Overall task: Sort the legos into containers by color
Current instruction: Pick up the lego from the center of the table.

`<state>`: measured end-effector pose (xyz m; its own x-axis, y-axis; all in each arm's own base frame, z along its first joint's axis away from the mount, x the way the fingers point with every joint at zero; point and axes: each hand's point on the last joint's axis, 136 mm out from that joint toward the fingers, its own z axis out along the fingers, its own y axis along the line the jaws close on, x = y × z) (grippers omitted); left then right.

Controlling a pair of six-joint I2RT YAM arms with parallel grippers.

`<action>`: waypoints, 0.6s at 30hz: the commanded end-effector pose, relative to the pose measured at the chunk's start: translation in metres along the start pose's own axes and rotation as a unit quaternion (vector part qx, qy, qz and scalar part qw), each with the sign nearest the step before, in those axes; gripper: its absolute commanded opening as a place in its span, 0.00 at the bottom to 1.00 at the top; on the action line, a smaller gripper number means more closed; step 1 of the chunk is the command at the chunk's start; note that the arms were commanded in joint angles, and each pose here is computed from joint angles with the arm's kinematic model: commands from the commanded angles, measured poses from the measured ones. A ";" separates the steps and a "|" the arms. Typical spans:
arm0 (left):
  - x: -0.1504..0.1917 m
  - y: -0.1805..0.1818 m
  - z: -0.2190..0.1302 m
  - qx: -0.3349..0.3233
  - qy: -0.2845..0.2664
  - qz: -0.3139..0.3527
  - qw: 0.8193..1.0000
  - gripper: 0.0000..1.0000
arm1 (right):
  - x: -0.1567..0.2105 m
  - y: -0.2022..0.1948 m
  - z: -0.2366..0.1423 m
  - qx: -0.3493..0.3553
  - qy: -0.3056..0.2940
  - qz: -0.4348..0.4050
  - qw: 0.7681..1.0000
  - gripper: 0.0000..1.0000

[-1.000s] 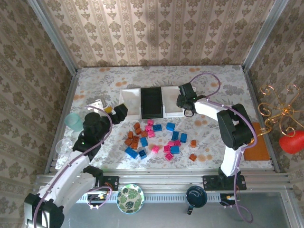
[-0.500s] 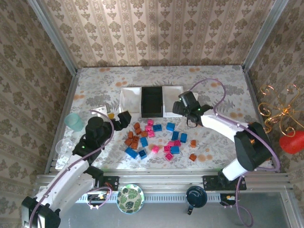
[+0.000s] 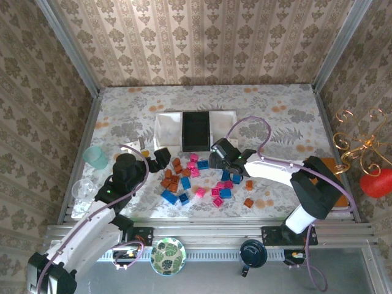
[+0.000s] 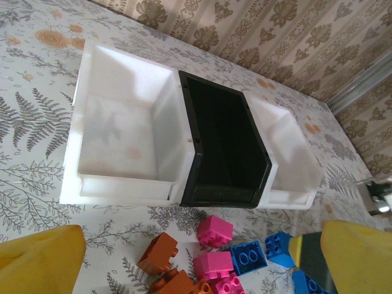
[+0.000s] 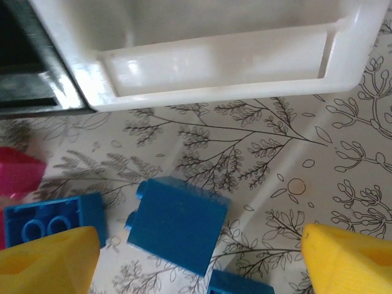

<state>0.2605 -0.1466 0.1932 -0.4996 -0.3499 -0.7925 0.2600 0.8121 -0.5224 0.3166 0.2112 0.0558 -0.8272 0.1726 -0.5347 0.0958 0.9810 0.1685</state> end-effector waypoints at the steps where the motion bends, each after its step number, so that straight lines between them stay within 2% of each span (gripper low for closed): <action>1: 0.006 -0.001 -0.003 0.004 0.009 0.006 1.000 1.00 | -0.012 -0.003 0.006 0.036 -0.022 0.043 0.998 0.83; 6: 0.007 0.001 -0.006 0.002 0.005 0.008 1.000 1.00 | -0.007 -0.003 0.014 0.038 -0.019 0.054 0.998 0.78; 12: 0.011 0.004 -0.005 -0.002 0.010 0.009 1.000 1.00 | 0.004 0.006 0.027 0.024 0.008 0.045 0.999 0.67; 18: 0.013 0.006 -0.005 -0.004 0.013 0.011 1.000 1.00 | 0.004 0.005 0.025 0.015 0.005 0.038 0.999 0.51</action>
<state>0.2545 -0.1433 0.1875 -0.5079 -0.3450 -0.7893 0.2545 0.8153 -0.5201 0.3288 0.2187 0.0347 -0.8240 0.2396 -0.5135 0.1719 0.9692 0.1764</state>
